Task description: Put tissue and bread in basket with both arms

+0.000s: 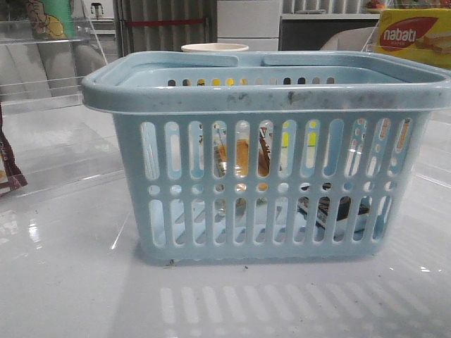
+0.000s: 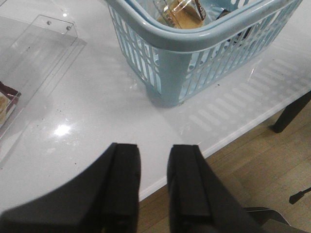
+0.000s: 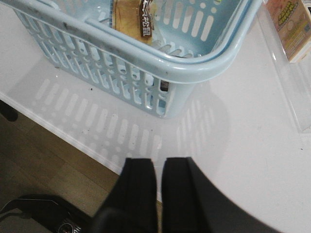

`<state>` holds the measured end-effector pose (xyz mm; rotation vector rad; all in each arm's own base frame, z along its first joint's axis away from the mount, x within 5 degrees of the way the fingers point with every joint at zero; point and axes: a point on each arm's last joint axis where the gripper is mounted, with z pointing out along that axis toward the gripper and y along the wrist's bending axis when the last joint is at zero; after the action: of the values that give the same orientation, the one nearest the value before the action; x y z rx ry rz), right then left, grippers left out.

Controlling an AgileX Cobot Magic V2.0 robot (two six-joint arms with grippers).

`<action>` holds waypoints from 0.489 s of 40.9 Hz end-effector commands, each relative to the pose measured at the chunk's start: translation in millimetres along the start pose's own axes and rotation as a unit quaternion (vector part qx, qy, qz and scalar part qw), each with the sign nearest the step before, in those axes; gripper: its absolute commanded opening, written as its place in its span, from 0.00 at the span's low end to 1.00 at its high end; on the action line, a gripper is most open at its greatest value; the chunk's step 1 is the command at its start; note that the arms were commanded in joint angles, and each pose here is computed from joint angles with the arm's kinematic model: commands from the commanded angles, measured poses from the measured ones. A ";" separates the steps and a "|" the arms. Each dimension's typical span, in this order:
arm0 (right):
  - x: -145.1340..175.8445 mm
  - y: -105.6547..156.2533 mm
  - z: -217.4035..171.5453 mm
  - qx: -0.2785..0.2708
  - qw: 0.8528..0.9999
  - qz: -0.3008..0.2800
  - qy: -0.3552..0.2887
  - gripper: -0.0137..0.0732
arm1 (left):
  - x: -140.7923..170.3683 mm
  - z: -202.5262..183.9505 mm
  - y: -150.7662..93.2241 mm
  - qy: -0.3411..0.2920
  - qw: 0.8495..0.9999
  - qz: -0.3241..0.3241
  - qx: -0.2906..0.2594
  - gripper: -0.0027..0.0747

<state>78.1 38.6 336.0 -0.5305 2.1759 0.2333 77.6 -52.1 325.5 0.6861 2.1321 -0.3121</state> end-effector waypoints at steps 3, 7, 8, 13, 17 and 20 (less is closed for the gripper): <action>-11.5 -1.0 -5.4 0.005 0.999 -0.009 -0.041 0.22 | -12.6 -5.4 -0.4 -0.049 0.999 -0.003 0.002 0.17; -11.1 -0.9 -5.4 0.005 0.999 -0.009 -0.039 0.18 | -12.0 -5.4 -0.6 -0.046 0.999 -0.005 0.003 0.15; -10.9 -0.9 -5.4 0.005 0.999 -0.009 -0.038 0.18 | -12.0 -5.4 -0.6 -0.046 0.999 -0.005 0.003 0.15; -10.3 -0.9 -5.3 0.004 0.999 -0.008 -0.034 0.19 | -12.0 -5.4 -0.6 -0.046 0.999 -0.005 0.003 0.15; -10.3 -0.9 -5.3 0.004 0.999 -0.008 -0.034 0.19 | -12.0 -5.4 -0.6 -0.046 0.999 -0.005 0.003 0.15; -10.3 -0.9 -5.3 0.004 0.999 -0.008 -0.034 0.19 | -12.0 -5.4 -0.6 -0.046 0.999 -0.005 0.003 0.15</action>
<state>77.3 38.2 334.8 -0.5341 2.1923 0.2292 77.7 -52.1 325.6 0.6855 2.1306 -0.3125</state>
